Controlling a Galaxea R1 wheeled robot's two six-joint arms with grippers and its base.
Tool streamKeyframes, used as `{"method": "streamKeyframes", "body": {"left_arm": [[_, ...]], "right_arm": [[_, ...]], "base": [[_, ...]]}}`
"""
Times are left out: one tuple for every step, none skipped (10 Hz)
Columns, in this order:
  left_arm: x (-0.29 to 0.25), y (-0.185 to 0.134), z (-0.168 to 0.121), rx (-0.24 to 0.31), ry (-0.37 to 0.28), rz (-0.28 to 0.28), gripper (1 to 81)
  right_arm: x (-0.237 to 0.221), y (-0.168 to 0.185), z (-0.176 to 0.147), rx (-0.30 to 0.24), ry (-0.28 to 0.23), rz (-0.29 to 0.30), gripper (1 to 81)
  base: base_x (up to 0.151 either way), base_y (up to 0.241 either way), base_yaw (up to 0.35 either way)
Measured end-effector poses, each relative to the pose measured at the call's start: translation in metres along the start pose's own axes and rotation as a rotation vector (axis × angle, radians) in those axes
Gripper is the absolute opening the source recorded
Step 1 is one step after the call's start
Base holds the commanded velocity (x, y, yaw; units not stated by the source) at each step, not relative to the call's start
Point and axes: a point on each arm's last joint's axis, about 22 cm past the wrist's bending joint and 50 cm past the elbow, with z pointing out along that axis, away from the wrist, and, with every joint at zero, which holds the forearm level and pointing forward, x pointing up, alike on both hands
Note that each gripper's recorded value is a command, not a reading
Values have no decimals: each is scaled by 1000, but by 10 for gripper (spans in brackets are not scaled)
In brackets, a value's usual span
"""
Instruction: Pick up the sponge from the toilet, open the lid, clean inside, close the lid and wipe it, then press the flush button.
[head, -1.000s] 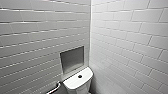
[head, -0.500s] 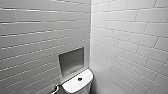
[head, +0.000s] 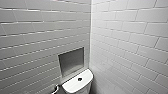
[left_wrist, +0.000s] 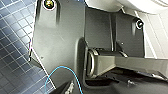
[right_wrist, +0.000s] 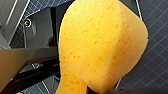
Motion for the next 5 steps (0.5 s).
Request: {"method": "streamKeyframes", "body": {"left_arm": [[0,2,-1,-12,0,0,811],[3,4,-4,-27,2,1,811],[5,4,-10,-45,2,1,811],[10,5,-17,-69,3,3,811],[17,4,-25,-90,6,6,811]], "right_arm": [[2,-7,-4,33,-2,1,10],[2,-14,-11,72,-7,2,10],[4,-25,-19,118,-10,4,10],[8,-37,-30,165,-5,5,10],[14,-41,-41,196,4,6,10]], "base": [[0,0,0],[0,0,0],[0,0,0],[0,0,0],[0,0,0]]}}
